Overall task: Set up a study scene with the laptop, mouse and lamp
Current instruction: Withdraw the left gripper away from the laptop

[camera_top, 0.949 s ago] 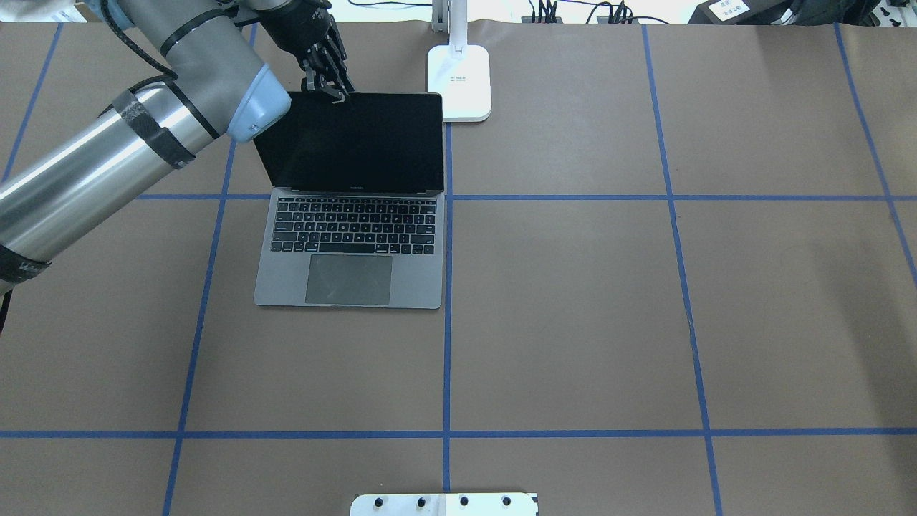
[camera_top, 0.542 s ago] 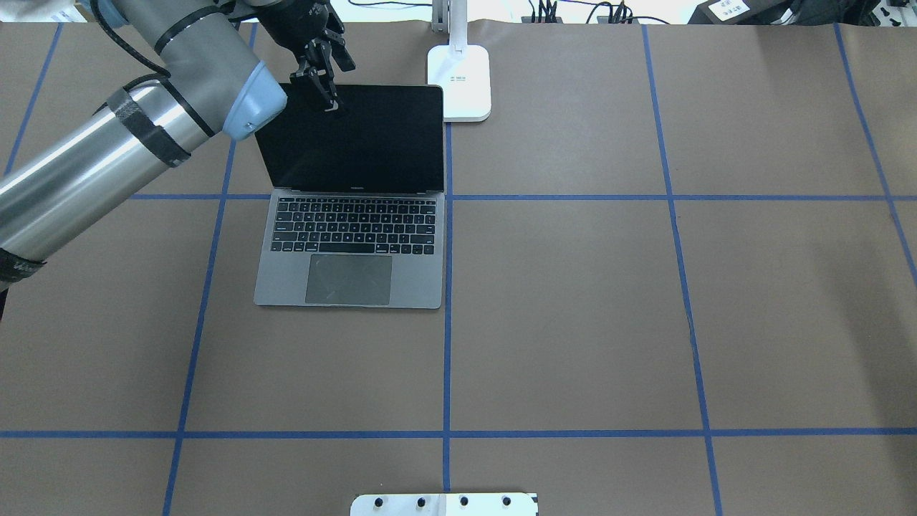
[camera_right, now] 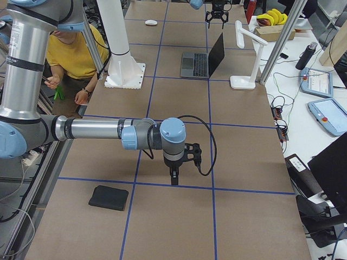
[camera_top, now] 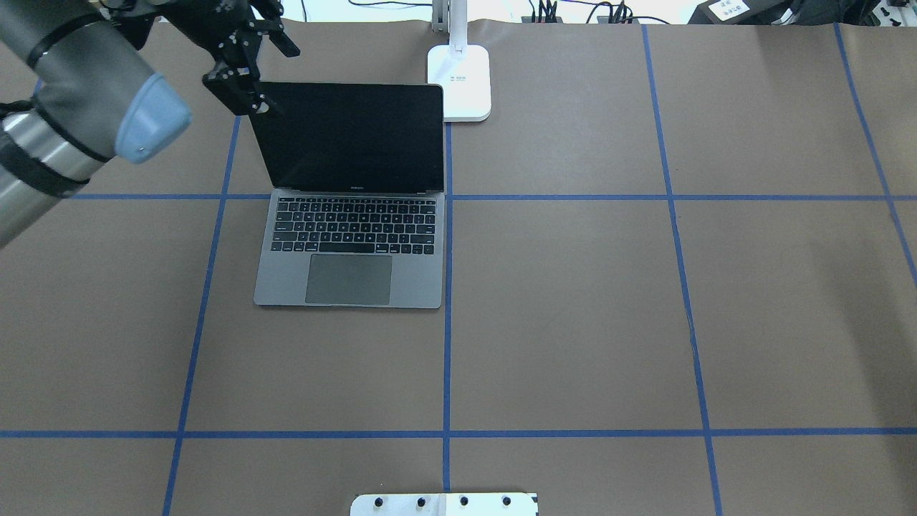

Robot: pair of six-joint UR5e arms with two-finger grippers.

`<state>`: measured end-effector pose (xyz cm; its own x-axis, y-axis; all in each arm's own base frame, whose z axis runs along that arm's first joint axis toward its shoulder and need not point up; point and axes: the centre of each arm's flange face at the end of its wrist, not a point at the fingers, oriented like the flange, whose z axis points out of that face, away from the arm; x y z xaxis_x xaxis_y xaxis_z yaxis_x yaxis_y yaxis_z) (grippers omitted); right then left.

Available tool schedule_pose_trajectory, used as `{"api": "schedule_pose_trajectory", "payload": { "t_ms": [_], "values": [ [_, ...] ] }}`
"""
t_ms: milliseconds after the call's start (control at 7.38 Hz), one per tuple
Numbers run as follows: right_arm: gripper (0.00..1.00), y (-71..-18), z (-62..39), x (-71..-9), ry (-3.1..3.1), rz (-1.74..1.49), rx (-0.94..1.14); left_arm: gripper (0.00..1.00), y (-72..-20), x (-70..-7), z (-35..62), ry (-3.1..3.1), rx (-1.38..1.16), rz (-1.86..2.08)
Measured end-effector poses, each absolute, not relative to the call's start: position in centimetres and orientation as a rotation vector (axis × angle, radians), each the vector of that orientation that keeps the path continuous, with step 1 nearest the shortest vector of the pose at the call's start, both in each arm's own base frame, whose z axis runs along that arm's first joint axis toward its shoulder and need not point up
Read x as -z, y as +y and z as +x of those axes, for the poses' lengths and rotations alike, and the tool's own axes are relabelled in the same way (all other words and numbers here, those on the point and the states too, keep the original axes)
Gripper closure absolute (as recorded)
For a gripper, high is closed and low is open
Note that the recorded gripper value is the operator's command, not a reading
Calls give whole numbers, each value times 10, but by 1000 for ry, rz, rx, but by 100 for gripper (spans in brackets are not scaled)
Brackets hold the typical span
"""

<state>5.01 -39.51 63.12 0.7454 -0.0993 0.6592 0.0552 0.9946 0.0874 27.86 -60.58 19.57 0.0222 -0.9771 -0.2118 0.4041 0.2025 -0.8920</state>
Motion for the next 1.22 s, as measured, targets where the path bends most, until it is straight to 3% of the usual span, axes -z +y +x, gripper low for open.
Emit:
{"api": "schedule_pose_trajectory", "payload": {
  "t_ms": [678,1220],
  "values": [
    [0,-387,51,-635,-720,98,100,0,-495,-294,149,1127,695,-252],
    [0,-319,55,-695,-729,139,113,0,-472,-421,62,1002,267,53]
  ]
}}
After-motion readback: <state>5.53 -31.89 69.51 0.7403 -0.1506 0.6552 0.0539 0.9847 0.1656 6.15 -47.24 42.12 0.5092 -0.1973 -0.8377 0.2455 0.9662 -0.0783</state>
